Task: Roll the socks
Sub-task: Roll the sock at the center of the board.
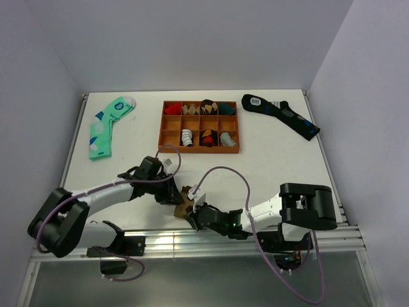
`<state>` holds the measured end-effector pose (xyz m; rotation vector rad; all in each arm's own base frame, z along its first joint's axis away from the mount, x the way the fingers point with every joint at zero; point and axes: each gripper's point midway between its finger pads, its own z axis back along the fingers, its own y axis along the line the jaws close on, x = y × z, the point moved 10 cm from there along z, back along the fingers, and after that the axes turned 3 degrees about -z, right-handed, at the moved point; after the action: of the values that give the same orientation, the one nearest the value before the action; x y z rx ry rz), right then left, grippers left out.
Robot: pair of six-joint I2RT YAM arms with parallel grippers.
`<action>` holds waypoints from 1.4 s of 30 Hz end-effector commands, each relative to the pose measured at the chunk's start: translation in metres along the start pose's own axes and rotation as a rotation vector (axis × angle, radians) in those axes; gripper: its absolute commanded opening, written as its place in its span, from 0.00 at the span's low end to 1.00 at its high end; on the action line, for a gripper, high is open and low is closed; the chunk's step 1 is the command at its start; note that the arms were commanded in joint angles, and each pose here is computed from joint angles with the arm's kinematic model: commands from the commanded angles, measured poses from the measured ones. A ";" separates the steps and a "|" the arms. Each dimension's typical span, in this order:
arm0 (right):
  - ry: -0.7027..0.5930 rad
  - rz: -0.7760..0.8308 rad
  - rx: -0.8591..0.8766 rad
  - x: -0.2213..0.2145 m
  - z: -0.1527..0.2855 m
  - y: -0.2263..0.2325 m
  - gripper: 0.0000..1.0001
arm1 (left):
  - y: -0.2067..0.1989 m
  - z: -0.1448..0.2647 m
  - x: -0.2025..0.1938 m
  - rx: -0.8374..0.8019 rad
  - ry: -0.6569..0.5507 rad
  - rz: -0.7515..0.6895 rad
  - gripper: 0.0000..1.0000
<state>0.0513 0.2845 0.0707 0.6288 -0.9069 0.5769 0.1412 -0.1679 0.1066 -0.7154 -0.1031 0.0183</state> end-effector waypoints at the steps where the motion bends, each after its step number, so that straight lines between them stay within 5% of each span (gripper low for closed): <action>1: 0.252 -0.033 0.050 -0.027 0.015 -0.005 0.08 | -0.010 0.010 0.015 0.007 -0.232 -0.039 0.34; 21: 0.576 -0.361 0.226 -0.005 0.005 -0.032 0.09 | -0.014 0.027 -0.017 -0.040 -0.599 -0.059 0.35; 42: 0.971 -0.540 0.182 0.057 -0.011 -0.073 0.07 | -0.004 0.018 -0.046 -0.156 -0.802 -0.163 0.41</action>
<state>0.1392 0.2718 0.1012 0.7679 0.1205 0.4002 0.0898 -0.1575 0.1104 -0.7681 -0.8426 0.1176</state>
